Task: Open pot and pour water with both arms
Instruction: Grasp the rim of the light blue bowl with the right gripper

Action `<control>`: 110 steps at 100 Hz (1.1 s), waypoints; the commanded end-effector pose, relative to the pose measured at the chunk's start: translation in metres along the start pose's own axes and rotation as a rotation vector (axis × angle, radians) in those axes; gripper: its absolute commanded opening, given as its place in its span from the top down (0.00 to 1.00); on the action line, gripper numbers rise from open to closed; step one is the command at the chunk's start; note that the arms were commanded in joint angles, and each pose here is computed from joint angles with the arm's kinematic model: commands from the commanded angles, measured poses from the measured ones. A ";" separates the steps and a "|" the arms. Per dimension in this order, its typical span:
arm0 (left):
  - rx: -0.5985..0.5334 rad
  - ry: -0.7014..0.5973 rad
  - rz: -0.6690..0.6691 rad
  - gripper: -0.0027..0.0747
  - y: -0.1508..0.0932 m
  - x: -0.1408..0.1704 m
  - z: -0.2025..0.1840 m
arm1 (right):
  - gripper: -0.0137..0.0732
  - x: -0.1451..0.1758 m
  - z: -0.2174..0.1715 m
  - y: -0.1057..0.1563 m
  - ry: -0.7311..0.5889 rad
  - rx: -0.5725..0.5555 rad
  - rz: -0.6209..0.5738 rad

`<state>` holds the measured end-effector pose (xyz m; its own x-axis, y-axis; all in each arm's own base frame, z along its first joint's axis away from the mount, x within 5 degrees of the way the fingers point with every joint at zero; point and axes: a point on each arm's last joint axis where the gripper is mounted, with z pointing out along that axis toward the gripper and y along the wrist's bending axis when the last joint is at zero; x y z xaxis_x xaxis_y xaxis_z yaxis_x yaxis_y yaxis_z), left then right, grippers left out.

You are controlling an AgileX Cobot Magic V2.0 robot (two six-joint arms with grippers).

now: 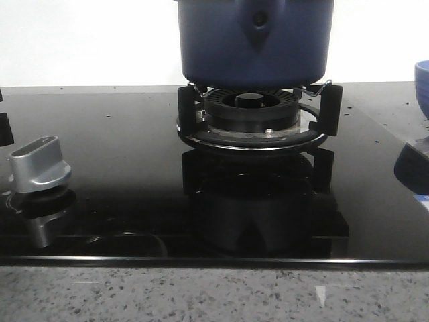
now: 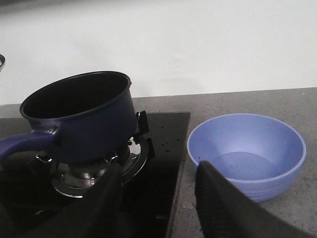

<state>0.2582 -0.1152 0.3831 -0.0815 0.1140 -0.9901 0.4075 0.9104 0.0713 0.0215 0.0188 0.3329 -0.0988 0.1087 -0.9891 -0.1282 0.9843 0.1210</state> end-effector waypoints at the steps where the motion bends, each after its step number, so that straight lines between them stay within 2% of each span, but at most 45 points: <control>1: 0.042 -0.084 -0.035 0.62 -0.002 -0.021 -0.012 | 0.48 -0.016 0.003 -0.001 -0.067 0.017 -0.001; 17: 0.042 -0.084 -0.035 0.62 -0.002 -0.021 -0.012 | 0.48 -0.035 0.014 -0.001 -0.018 0.013 0.095; 35: 0.042 -0.084 -0.035 0.62 -0.002 -0.021 -0.012 | 0.48 -0.064 0.037 -0.003 0.157 0.039 0.165; 42: 0.042 -0.084 -0.035 0.62 -0.002 -0.021 -0.012 | 0.48 -0.076 0.042 -0.010 0.208 0.118 0.122; 59: 0.042 -0.084 -0.035 0.62 -0.002 -0.021 -0.012 | 0.48 -0.105 0.038 -0.035 0.253 0.421 -0.012; 69: 0.042 -0.084 -0.035 0.62 -0.002 -0.021 -0.012 | 0.48 -0.110 0.039 -0.044 0.313 0.521 -0.032; 102: 0.039 -0.083 -0.035 0.62 -0.002 -0.021 -0.012 | 0.48 -0.093 0.096 -0.058 0.579 0.533 0.031; 110: 0.039 -0.083 -0.035 0.62 -0.002 -0.021 -0.012 | 0.48 -0.094 0.111 -0.059 0.610 0.516 0.052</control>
<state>0.2578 -0.1161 0.3834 -0.0766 0.1159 -0.9903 0.4173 0.9058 0.0738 0.1325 -0.0324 0.3986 -0.6636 0.2140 -0.7169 0.3520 0.9348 -0.0467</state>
